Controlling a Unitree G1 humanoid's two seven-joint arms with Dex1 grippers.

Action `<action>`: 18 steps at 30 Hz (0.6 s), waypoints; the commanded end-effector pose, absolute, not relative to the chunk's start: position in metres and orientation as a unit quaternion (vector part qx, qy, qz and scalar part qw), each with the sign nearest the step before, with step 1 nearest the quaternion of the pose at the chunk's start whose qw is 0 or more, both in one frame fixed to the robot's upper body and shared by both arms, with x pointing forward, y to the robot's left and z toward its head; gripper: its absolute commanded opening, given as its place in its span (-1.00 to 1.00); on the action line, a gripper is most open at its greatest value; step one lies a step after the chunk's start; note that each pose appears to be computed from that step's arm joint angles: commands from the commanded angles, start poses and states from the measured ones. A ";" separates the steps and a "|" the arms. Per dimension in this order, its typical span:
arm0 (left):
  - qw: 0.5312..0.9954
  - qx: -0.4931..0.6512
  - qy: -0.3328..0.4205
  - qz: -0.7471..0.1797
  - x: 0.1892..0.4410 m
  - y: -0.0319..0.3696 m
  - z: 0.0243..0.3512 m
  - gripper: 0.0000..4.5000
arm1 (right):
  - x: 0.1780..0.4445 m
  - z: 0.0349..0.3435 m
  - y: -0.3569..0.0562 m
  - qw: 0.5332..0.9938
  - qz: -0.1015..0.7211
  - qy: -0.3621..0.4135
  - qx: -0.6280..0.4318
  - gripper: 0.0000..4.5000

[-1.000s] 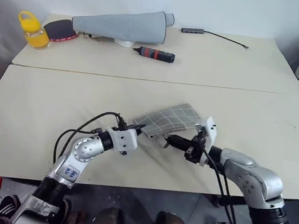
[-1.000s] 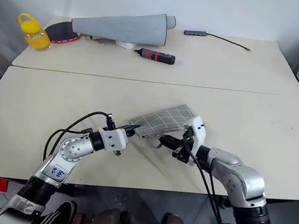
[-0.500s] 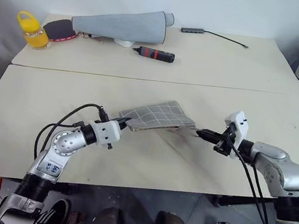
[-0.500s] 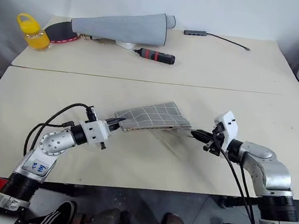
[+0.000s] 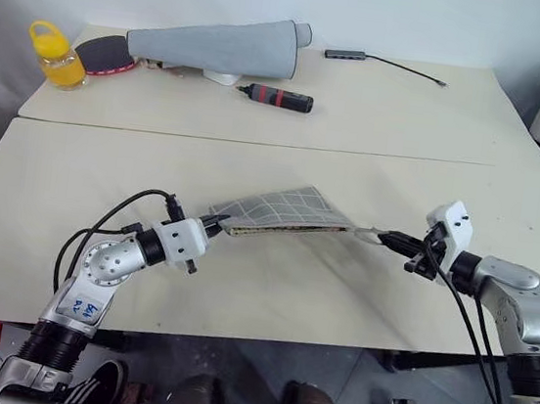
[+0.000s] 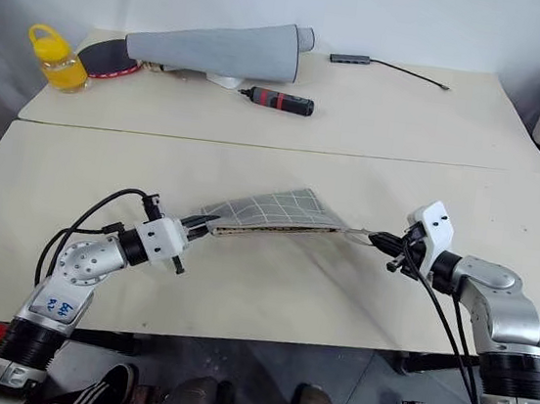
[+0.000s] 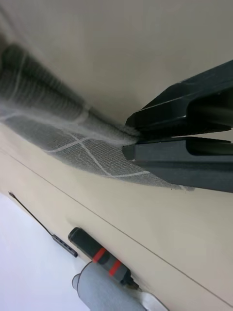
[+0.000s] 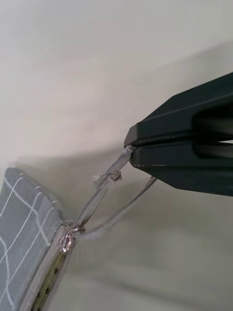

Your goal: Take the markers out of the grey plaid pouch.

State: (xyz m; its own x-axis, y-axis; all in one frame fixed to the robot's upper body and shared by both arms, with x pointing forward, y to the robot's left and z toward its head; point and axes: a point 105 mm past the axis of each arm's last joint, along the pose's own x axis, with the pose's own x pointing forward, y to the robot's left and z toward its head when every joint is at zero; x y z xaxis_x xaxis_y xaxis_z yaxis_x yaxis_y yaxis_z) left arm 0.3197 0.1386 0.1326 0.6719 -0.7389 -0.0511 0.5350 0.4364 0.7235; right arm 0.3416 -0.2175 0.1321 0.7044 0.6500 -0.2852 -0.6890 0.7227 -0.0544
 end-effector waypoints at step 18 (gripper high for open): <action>0.853 0.318 -0.161 -0.382 0.326 0.120 0.149 -1.00 | 0.298 0.208 -0.098 0.834 0.526 -0.088 -0.138 -0.99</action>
State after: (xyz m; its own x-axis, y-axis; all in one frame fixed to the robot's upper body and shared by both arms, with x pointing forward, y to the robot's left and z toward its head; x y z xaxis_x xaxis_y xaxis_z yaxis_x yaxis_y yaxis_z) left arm 0.3270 0.1210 0.1388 0.6611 -0.7503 -0.0012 0.5703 0.5014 0.6507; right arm 0.2999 -0.0974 0.2004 0.4140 0.9100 -0.0236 -0.8834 0.3954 -0.2518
